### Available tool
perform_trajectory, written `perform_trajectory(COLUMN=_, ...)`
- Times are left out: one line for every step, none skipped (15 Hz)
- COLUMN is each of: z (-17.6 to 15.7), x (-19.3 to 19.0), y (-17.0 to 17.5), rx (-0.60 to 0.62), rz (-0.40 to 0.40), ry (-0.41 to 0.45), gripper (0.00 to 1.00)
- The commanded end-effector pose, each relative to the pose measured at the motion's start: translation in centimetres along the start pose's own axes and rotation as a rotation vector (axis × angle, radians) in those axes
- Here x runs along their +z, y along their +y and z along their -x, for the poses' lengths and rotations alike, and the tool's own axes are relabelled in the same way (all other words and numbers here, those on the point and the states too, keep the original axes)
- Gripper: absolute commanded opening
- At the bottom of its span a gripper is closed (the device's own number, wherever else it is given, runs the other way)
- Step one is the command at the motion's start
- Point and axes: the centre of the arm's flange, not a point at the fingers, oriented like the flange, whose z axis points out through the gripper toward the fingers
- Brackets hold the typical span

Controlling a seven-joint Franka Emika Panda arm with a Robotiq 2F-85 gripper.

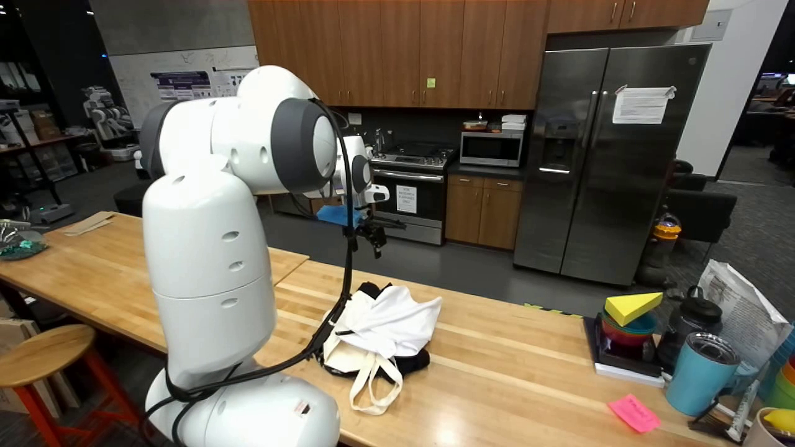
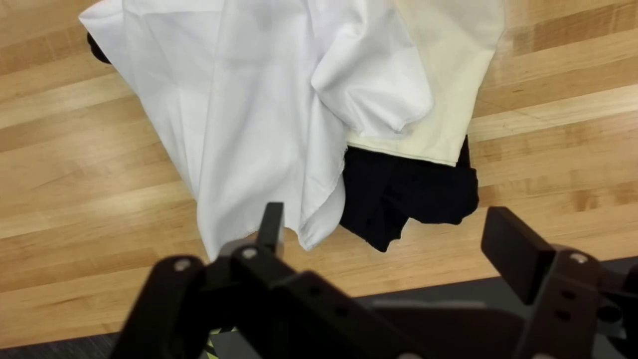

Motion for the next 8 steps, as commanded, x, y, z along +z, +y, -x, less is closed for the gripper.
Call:
perform_trajectory(z=0.3, x=1.1, y=-0.4, rx=0.005, rz=0.006, ry=-0.014, gripper=1.00)
perform_trajectory(z=0.5, x=1.5, y=-0.5, rx=0.002, rz=0.014, ry=-0.025, gripper=1.00)
perform_trajectory(z=0.6, x=2.0, y=-0.7, rx=0.007, rz=0.015, ry=-0.035, gripper=1.00)
perform_trajectory(z=0.8, x=2.3, y=-0.8, rx=0.006, rz=0.017, ry=-0.040, gripper=1.00)
perform_trajectory(z=0.9, x=2.6, y=-1.0, rx=0.007, rz=0.026, ry=-0.038, gripper=1.00)
perform_trajectory(z=1.0, x=2.7, y=-1.1, rx=0.008, rz=0.037, ry=-0.025, gripper=1.00)
perform_trajectory(z=1.1, x=2.7, y=-1.3, rx=0.005, rz=0.054, ry=-0.012, gripper=1.00)
perform_trajectory(z=1.1, x=2.8, y=-1.5, rx=0.003, rz=0.073, ry=0.000, gripper=1.00)
